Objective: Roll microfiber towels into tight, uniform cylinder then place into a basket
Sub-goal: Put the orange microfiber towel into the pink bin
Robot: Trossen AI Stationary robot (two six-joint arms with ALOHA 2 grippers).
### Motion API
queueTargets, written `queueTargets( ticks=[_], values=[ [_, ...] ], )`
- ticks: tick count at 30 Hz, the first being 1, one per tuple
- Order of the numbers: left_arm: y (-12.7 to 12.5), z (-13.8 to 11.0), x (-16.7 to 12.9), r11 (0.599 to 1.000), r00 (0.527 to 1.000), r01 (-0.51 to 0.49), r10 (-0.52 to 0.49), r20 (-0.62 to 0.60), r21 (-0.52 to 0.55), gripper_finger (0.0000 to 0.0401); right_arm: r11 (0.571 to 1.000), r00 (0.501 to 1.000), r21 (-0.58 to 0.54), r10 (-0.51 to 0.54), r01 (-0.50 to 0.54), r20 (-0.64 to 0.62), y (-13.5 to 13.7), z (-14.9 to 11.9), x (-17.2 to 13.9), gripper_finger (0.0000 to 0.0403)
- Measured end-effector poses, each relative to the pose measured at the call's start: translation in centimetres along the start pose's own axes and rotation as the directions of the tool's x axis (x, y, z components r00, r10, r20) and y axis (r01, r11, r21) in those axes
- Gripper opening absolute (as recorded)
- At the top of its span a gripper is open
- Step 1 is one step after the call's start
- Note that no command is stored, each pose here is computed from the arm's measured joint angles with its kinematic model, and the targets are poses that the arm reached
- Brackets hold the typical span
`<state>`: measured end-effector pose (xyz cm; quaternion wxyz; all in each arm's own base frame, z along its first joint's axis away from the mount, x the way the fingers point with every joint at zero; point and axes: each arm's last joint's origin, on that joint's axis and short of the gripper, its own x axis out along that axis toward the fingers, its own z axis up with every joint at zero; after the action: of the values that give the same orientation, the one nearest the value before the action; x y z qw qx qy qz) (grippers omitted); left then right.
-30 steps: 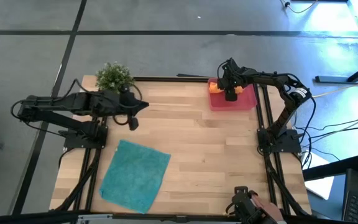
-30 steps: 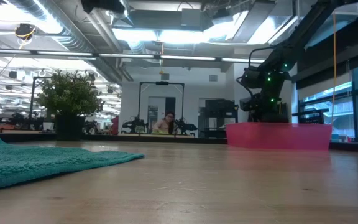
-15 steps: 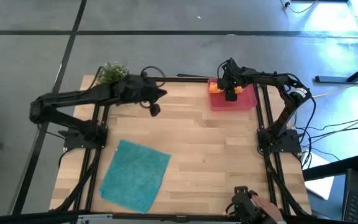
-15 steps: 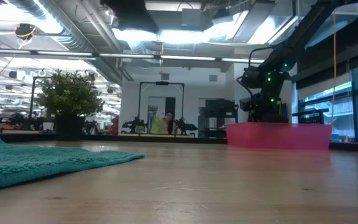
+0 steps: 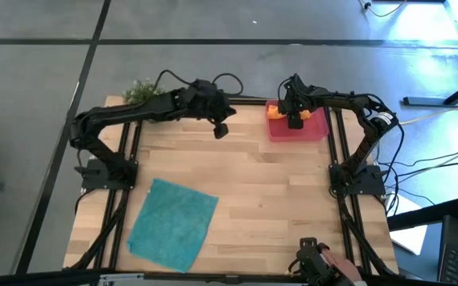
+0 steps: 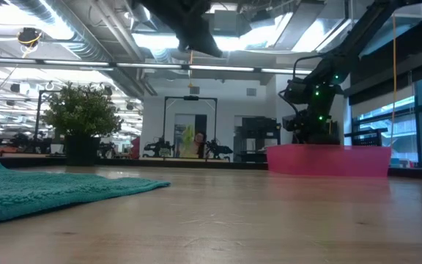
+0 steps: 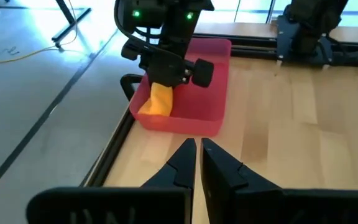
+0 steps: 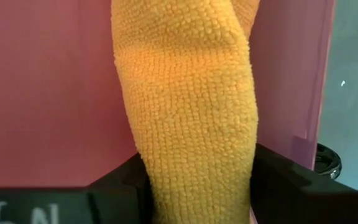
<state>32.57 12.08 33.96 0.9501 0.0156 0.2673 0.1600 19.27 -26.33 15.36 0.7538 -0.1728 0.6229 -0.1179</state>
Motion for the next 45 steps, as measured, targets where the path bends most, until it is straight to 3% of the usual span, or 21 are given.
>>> queueTargets(
  ticks=[45],
  values=[
    [-0.09, -0.36, 0.85, 1.0, 0.999, 0.004, -0.004, -0.033, -0.011, 0.0014, 1.0, 1.0, 0.0, -0.005, 0.005, 0.003, -0.04, 0.03, -0.01, 0.0189]
  ],
)
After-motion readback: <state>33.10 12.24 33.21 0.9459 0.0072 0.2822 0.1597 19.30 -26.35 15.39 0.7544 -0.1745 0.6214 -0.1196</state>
